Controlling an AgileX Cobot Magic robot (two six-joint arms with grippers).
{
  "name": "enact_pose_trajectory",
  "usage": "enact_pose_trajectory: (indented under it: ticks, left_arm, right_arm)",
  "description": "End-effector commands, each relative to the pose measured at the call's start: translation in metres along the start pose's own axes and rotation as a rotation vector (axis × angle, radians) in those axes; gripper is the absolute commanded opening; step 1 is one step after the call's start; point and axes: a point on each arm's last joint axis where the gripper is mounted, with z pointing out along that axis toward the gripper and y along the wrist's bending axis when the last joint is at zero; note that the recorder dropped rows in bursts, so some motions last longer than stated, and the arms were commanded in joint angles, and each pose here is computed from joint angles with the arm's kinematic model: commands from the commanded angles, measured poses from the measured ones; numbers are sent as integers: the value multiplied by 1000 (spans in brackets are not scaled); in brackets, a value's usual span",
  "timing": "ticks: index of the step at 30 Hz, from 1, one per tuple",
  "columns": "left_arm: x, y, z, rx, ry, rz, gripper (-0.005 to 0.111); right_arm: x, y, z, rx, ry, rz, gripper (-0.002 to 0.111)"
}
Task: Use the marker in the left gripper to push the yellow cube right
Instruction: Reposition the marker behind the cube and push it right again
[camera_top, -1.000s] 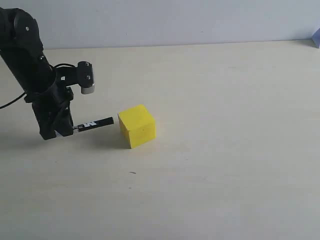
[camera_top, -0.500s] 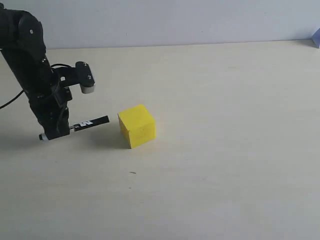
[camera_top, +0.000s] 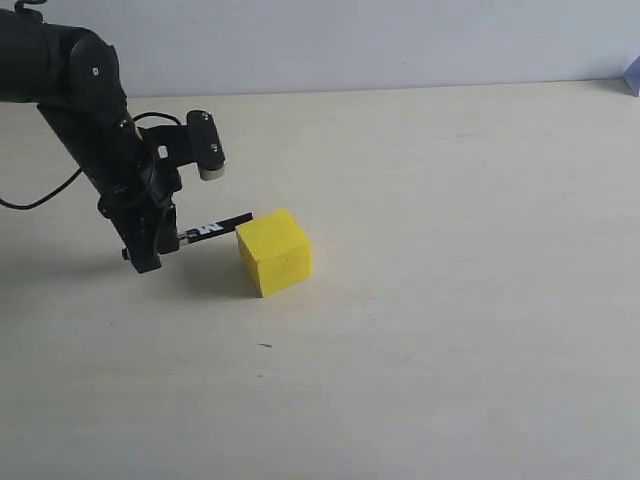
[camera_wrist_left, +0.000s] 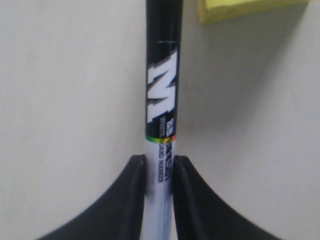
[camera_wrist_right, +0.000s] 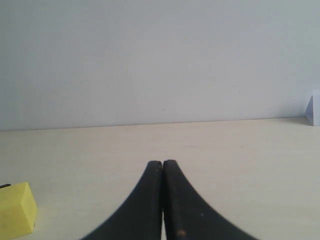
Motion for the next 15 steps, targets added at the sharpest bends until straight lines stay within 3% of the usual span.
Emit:
enact_pose_trajectory:
  ticks: [1,7,15]
  left_arm:
    - [4,3,-2,-13,22,9,0]
    - [24,13,-15,-19,58,-72,0]
    - [33,7,-15,41,115,-72,0]
  right_arm:
    - [1,0,0,-1,-9,-2,0]
    - [1,0,0,-1,-9,-2,0]
    - [1,0,0,-1,-9,-2,0]
